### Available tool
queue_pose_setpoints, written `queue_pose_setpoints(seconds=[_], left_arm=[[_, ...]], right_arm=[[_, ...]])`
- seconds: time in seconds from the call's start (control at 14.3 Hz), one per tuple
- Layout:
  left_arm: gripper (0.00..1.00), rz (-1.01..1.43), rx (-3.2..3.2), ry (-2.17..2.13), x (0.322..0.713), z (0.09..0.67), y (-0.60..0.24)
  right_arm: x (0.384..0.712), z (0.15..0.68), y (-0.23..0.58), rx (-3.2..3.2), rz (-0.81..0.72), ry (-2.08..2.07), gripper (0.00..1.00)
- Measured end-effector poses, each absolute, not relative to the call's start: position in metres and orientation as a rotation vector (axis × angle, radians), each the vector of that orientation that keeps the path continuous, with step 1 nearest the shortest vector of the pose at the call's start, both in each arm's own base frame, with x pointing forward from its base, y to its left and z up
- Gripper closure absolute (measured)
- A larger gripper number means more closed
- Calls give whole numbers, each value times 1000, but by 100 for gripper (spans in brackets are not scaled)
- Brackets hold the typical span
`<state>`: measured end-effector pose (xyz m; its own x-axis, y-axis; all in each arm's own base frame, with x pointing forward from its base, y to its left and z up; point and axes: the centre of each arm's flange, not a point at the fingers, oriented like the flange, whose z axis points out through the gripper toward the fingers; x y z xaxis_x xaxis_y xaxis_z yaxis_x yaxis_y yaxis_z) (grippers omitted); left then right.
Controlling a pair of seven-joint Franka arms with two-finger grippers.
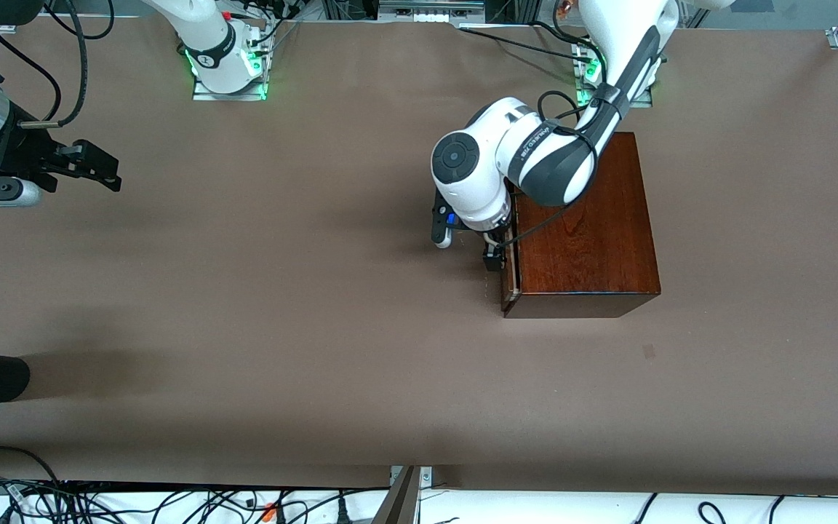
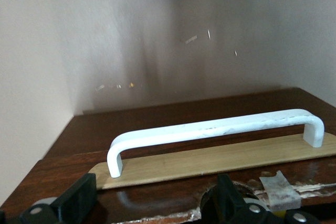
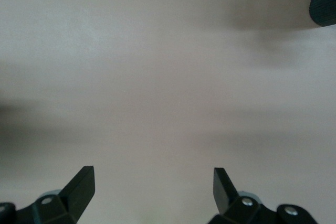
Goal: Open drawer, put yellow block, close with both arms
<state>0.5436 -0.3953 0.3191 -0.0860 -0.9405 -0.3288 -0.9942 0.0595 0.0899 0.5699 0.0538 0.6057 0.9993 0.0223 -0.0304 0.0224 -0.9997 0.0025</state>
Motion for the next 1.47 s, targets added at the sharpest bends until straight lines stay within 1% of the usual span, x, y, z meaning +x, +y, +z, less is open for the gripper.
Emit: queue_pose_setpoints(seconds=[0.56,0.7,0.91,1.05,1.19,1.47], left_arm=[[0,439,-2066,2084,547,319,-388],[0,409,-2156,1975,544,318,-394],[0,335,-2403,1678,522,325,-428],[0,239,-2581,1418,505,348,-457],[0,145,-2713,1200,493,384,-472],[0,18,-2869,746,486,463,-455]], right_arm=[[570,606,54,3138,-48,35,0],[570,605,54,3138,-48,35,0],[570,605,54,3138,-49,35,0],[570,605,54,3138,-49,35,0],[570,605,54,3138,-49,35,0],[570,605,54,3138,-49,35,0]])
